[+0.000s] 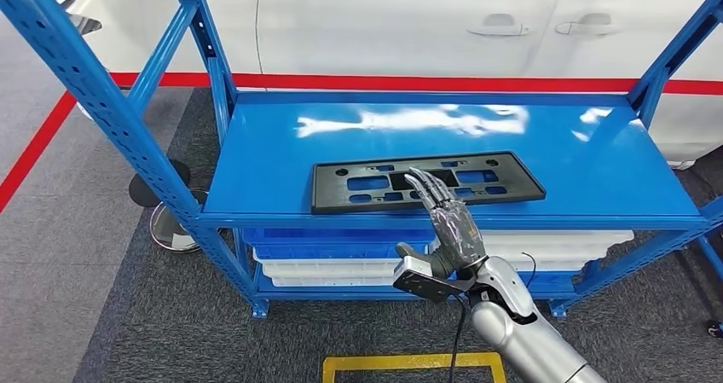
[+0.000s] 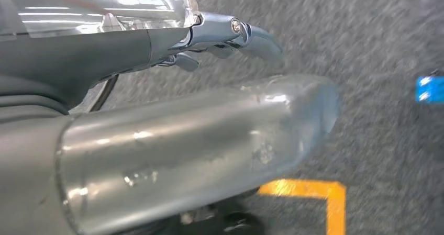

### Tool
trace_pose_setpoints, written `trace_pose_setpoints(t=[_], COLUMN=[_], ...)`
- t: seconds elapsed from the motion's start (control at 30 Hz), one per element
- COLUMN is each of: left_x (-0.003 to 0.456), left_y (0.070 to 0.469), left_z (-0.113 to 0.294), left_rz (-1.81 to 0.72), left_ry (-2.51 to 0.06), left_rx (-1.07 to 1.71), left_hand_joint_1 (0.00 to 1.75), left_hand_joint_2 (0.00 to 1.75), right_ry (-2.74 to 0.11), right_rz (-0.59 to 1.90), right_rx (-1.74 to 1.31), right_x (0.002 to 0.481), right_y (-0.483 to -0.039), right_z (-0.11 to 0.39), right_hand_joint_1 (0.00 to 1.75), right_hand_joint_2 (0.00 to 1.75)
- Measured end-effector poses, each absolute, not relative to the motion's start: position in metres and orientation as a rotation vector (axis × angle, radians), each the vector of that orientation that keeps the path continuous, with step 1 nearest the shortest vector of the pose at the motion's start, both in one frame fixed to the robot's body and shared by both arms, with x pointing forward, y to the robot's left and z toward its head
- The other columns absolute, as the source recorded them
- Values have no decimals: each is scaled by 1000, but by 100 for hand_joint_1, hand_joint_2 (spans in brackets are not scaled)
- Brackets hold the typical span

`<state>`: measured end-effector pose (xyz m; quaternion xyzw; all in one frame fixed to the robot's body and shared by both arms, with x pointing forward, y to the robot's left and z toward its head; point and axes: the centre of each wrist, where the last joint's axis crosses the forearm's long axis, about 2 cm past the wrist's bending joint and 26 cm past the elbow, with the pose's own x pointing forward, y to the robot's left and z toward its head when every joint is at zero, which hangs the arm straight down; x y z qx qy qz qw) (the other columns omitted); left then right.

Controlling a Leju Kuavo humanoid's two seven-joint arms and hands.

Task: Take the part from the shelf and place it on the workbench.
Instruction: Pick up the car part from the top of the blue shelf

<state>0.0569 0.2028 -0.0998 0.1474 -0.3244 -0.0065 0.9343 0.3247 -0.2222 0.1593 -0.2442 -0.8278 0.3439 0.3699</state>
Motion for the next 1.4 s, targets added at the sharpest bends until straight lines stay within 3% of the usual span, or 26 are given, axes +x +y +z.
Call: trace_pose_setpoints(t=[0.03, 0.1, 0.17, 0.43, 0.57, 0.9, 1.17, 1.4], left_x=[57, 58, 59, 79, 83, 64, 59, 59], left_y=[203, 203, 202, 200, 198, 197, 201, 203], left_z=[-100, -100, -99, -96, -95, -98, -100, -100], left_rz=[-12, -8, -7, -13, -11, -8, -19, -21], left_ry=[-669, -677, -683, -652, -662, -682, -669, -668], left_rx=[303, 299, 291, 289, 290, 268, 253, 250], left_hand_joint_1=[0, 0, 0, 0, 0, 0, 0, 0], left_hand_joint_2=[0, 0, 0, 0, 0, 0, 0, 0], right_ry=[-2124, -2122, -2120, -2092, -2098, -2037, -1929, -1889], right_rz=[885, 888, 881, 875, 888, 946, 1126, 1144], right_rx=[-626, -620, -601, -549, -594, -722, -1040, -1068], right_x=[325, 325, 324, 327, 331, 337, 345, 346], right_y=[-222, -222, -220, -219, -220, -227, -231, -230], right_z=[159, 158, 157, 149, 151, 145, 140, 132], right_hand_joint_1=[0, 0, 0, 0, 0, 0, 0, 0], right_hand_joint_2=[87, 87, 0, 0, 175, 175, 175, 175])
